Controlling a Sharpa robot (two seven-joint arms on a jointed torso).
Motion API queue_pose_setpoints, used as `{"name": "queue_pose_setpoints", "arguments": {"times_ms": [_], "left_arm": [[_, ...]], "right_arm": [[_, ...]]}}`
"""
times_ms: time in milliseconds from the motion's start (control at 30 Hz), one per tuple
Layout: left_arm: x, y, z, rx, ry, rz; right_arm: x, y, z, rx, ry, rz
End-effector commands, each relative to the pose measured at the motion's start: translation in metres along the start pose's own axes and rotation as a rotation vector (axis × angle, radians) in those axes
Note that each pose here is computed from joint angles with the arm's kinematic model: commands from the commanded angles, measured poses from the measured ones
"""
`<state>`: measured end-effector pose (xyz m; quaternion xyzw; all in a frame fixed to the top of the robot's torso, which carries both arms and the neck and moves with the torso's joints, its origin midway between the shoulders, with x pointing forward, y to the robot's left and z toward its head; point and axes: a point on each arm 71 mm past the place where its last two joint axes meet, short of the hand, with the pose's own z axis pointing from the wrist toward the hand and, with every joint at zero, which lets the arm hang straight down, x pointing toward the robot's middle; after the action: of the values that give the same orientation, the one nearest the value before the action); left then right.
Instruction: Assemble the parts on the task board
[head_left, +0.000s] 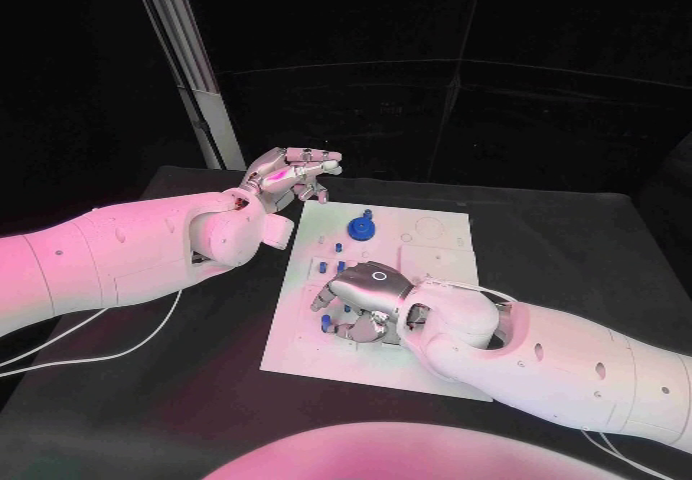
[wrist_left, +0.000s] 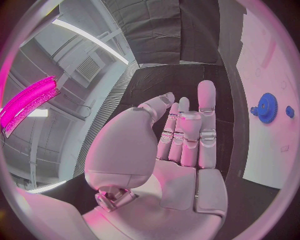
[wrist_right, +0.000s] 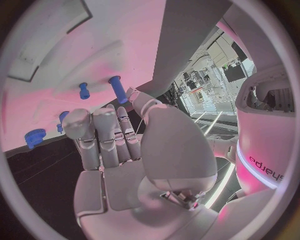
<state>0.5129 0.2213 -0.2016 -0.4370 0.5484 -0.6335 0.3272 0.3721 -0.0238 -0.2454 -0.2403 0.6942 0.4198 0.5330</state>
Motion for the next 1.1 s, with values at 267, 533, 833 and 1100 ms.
{"name": "queue_pose_setpoints", "arguments": {"times_ms": [267,533,833,1100], "left_arm": [[-0.0022,-0.0016,-0.0015,0.004,0.006,-0.007],[-0.0046,-0.0010,-0.0038,0.001,0.002,-0.006],[-0.0042,0.0018,-0.0063,-0.007,0.005,-0.005],[-0.0039,0.0023,-0.0075,-0.009,0.007,-0.007]], "right_arm": [[-0.021,-0.020,-0.041,0.049,-0.192,0.192],[-0.035,-0.069,-0.105,0.336,-0.204,0.430],[-0.030,-0.098,-0.154,0.642,-0.074,0.450],[-0.021,-0.102,-0.170,0.784,0.016,0.389]]}}
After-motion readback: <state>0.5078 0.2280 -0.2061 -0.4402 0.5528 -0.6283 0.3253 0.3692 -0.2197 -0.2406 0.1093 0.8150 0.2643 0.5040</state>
